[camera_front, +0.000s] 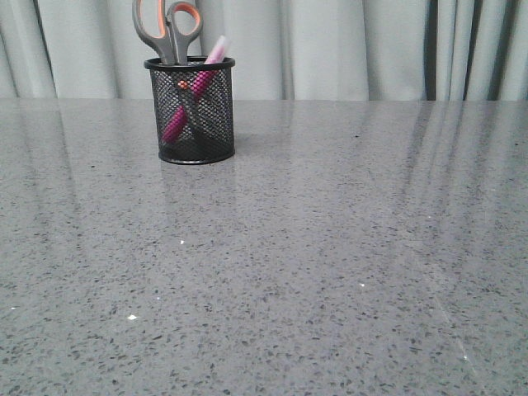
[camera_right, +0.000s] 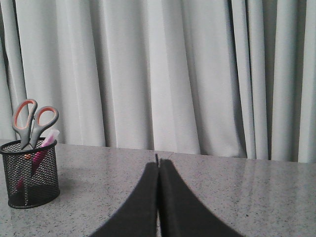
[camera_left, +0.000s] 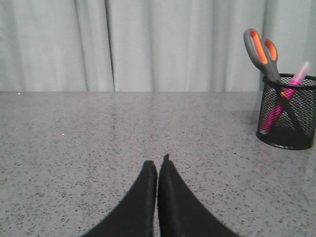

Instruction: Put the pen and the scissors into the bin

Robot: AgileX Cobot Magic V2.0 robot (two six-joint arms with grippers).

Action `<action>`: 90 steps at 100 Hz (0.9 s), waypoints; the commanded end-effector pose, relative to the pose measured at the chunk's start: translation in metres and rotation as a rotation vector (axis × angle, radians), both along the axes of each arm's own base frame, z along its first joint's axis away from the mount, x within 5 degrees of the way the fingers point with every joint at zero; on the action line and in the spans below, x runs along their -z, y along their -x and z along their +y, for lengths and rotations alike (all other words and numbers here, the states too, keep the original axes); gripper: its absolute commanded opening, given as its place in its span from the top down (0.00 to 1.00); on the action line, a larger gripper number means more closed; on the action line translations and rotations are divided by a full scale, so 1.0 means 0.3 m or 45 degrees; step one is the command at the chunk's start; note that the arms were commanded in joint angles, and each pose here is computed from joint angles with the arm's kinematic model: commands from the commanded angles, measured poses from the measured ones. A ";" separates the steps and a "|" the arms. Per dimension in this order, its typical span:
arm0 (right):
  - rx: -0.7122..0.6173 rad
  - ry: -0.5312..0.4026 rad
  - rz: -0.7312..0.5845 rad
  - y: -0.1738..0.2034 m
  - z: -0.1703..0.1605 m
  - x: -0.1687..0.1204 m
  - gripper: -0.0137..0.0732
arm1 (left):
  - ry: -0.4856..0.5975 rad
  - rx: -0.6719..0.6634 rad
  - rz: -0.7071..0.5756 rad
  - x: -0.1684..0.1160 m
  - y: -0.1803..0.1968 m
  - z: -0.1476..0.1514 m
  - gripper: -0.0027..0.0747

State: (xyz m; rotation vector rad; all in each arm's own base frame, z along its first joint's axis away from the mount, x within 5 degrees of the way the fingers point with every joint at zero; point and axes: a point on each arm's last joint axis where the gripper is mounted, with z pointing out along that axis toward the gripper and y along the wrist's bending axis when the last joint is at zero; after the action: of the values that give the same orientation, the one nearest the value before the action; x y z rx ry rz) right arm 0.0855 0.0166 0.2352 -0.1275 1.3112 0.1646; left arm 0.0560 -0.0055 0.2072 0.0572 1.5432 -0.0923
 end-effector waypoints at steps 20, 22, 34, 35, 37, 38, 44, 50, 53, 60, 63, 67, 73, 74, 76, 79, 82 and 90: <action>0.033 -0.015 -0.127 0.003 -0.007 -0.052 0.92 | 0.020 0.020 -0.082 0.002 0.005 -0.002 0.99; 0.033 -0.015 -0.127 0.003 -0.007 -0.052 0.92 | 0.020 0.020 -0.082 0.002 0.005 -0.002 0.99; 0.033 -0.015 -0.127 0.003 -0.007 -0.052 0.92 | 0.020 0.020 -0.082 0.002 0.005 -0.002 0.99; 0.033 -0.015 -0.127 0.003 -0.007 -0.052 0.92 | 0.020 0.020 -0.082 0.002 0.005 -0.002 0.99; 0.033 -0.015 -0.127 0.003 -0.007 -0.052 0.92 | 0.020 0.020 -0.082 0.002 0.005 -0.002 0.99; 0.033 -0.015 -0.127 0.003 -0.007 -0.052 0.92 | 0.020 0.020 -0.082 0.002 0.005 -0.002 0.99; 0.033 -0.015 -0.127 0.003 -0.007 -0.052 0.92 | 0.020 0.020 -0.082 0.002 0.005 -0.002 0.99; 0.033 -0.015 -0.127 0.003 -0.007 -0.052 0.92 | 0.020 0.020 -0.082 0.002 0.005 -0.002 0.99; 0.033 -0.015 -0.127 0.003 -0.007 -0.052 0.92 | 0.020 0.020 -0.082 0.002 0.005 -0.002 0.99; 0.033 -0.015 -0.127 0.003 -0.007 -0.052 0.92 | 0.020 0.020 -0.082 0.002 0.005 -0.002 0.99; 0.033 -0.015 -0.127 0.003 -0.007 -0.052 0.92 | 0.020 0.020 -0.082 0.002 0.005 -0.002 0.99; 0.033 -0.015 -0.127 0.003 -0.007 -0.052 0.92 | 0.020 0.020 -0.082 0.002 0.005 -0.002 0.99; 0.033 -0.015 -0.127 0.003 -0.007 -0.052 0.92 | 0.020 0.020 -0.082 0.002 0.005 -0.002 0.99; 0.033 -0.015 -0.127 0.003 -0.007 -0.052 0.92 | 0.020 0.020 -0.082 0.002 0.005 -0.002 0.99; 0.033 -0.015 -0.127 0.003 -0.007 -0.052 0.92 | 0.020 0.020 -0.082 0.002 0.005 -0.002 0.99; 0.033 -0.015 -0.127 0.003 -0.007 -0.052 0.92 | 0.020 0.020 -0.082 0.002 0.005 -0.002 0.99; 0.033 -0.015 -0.127 0.003 -0.007 -0.052 0.92 | 0.020 0.020 -0.082 0.002 0.005 -0.002 0.99; 0.037 -0.021 -0.139 0.004 -0.008 -0.054 0.92 | 0.020 0.020 -0.082 0.002 0.005 -0.002 0.99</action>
State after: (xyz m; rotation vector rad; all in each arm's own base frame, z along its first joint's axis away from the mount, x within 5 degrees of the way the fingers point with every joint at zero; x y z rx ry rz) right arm 0.0855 0.0166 0.2352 -0.1275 1.3112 0.1646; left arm 0.0559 -0.0062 0.2063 0.0704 1.5532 -0.0981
